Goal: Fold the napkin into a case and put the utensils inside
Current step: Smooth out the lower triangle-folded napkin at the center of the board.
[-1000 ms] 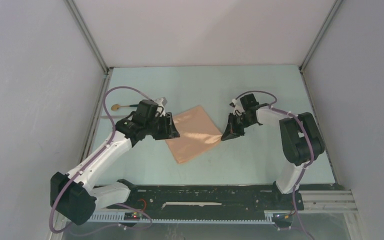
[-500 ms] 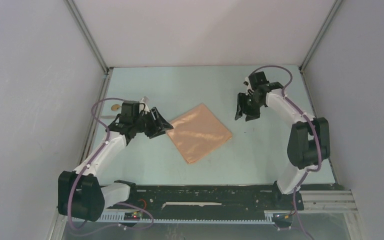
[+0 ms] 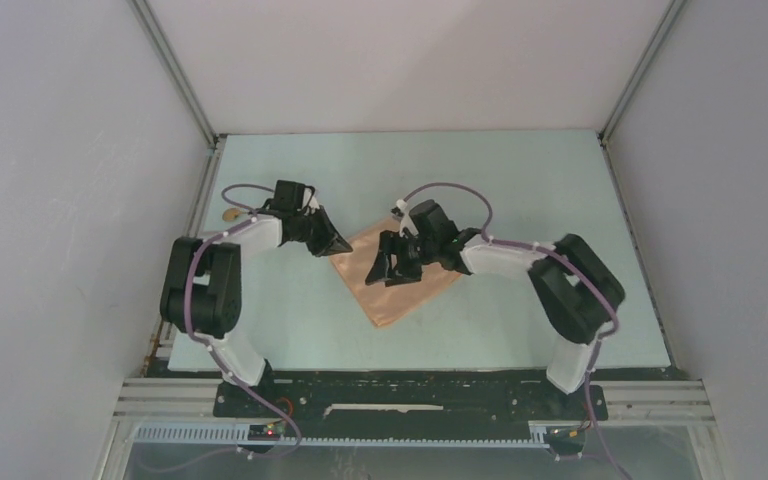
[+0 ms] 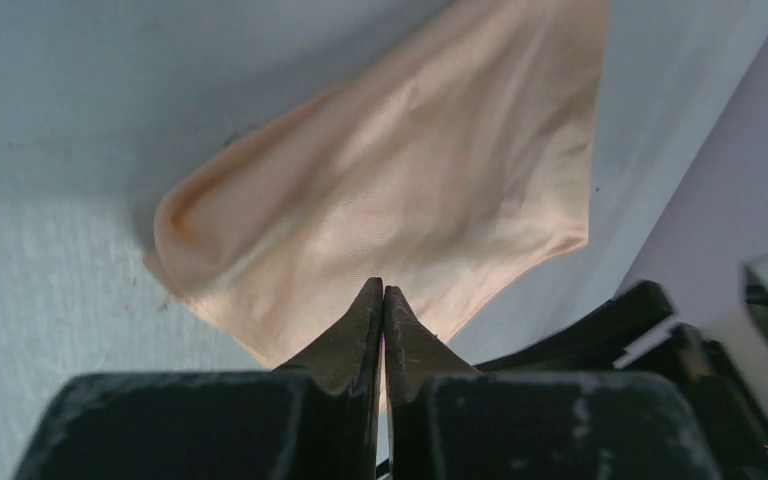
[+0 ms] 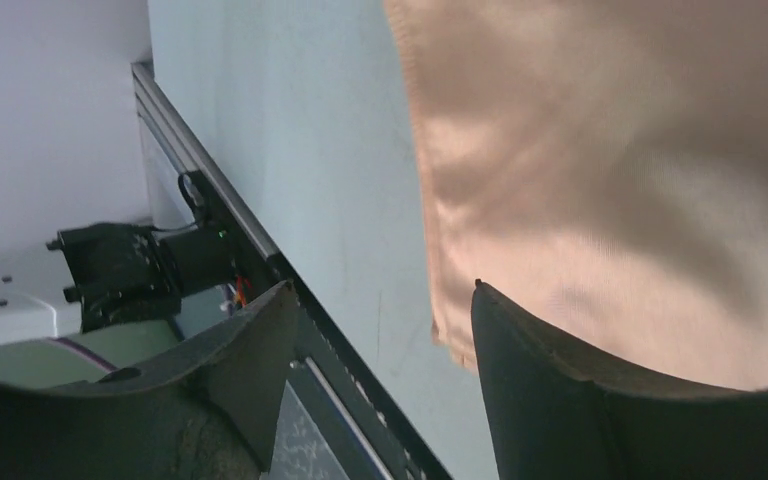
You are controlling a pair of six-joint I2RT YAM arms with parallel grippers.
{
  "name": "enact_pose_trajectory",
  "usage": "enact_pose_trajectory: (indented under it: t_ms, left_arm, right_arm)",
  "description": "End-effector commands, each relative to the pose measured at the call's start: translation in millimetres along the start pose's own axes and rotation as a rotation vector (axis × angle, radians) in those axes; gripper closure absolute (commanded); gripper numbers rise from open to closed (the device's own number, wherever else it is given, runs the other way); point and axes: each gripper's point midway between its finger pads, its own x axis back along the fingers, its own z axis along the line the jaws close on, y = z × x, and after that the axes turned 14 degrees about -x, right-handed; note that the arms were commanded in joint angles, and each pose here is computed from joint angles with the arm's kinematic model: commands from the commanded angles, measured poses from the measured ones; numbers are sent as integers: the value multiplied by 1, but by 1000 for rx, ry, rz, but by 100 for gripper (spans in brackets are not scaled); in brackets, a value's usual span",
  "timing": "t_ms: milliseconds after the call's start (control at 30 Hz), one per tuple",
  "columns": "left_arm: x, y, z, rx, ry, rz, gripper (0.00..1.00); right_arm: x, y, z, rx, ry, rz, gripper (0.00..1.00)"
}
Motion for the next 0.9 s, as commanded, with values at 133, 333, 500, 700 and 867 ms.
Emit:
enact_pose_trajectory:
  t_ms: [133, 333, 500, 700, 867]
  left_arm:
    - [-18, 13, 42, 12, 120, 44, 96]
    - [-21, -8, 78, 37, 218, 130, 98]
    - [-24, -8, 85, 51, 228, 141, 98]
    - [-4, 10, 70, 4, 209, 78, 77]
    - [-4, 13, 64, 19, 167, 83, 73]
  right_arm:
    - [-18, 24, 21, -129, 273, -15, 24]
    - [22, 56, -33, -222, 214, -96, 22]
    - [50, 75, -69, -253, 154, -137, 23]
    - [82, 73, -102, -301, 135, -177, 23]
    - [96, 63, -117, -320, 129, -182, 23]
